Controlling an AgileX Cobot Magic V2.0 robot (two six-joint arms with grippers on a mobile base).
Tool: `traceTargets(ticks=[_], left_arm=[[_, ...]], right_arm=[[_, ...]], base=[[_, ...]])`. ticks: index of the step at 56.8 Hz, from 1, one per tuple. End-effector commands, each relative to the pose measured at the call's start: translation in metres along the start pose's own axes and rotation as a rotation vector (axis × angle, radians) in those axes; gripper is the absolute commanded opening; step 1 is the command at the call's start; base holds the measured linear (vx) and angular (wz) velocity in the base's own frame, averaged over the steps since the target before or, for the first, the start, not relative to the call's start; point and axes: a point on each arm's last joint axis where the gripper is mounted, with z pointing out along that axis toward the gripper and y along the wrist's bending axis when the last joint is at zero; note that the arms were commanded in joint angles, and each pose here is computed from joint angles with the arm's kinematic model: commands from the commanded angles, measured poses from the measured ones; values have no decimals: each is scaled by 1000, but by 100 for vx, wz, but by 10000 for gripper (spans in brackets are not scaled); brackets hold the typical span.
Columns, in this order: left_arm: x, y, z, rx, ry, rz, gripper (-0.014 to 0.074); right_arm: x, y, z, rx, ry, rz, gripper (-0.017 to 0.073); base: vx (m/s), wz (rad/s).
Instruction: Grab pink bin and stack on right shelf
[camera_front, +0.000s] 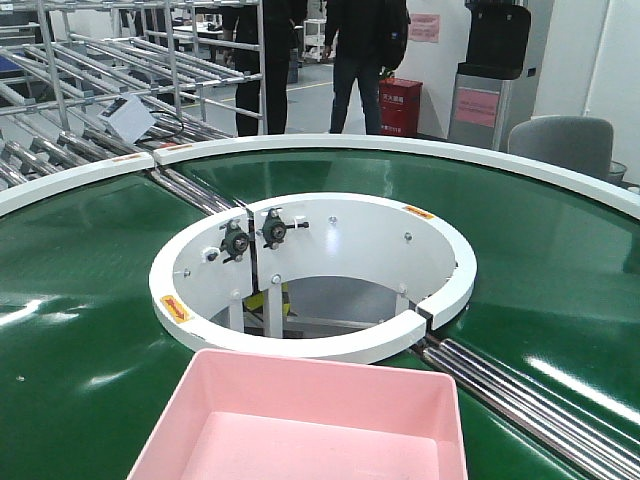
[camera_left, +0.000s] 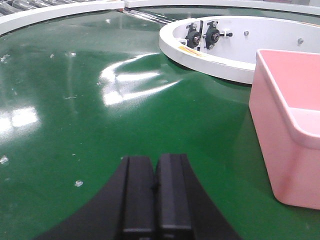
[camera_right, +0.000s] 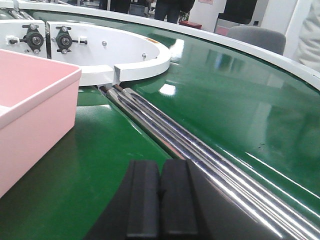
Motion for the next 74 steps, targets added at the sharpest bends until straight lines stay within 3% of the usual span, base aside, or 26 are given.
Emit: traceTargets(ticks=[1, 22, 38, 47, 50, 55, 57, 74], left_arm=[[-4, 0, 0, 2, -80, -13, -8], [-4, 0, 0, 2, -85, -13, -8], [-19, -1, -3, 9, -247, -11, -8], [-20, -1, -3, 9, -257, -11, -8], [-20, -1, -3, 9, -259, -11, -8], [-20, -1, -3, 9, -261, -11, -8], [-20, -1, -3, 9, -263, -11, -8], [-35, -1, -8, 18, -433, -21, -8]], right_arm=[[-8, -1, -1, 12, -85, -18, -8], [-8, -1, -1, 12, -85, -18, -8], [-8, -1, -1, 12, -93, -18, -8], [-9, -1, -1, 14, -100, -33, -8], [-11, -1, -1, 12, -125, -11, -8], [-15, -1, -2, -1, -173, 121, -8], [-16, -1, -2, -4, -180, 140, -8], [-32, -2, -6, 4, -358, 128, -8]], base=[[0, 0], [0, 0], [0, 0], [0, 0], [0, 0], [0, 0], [0, 0], [0, 0]])
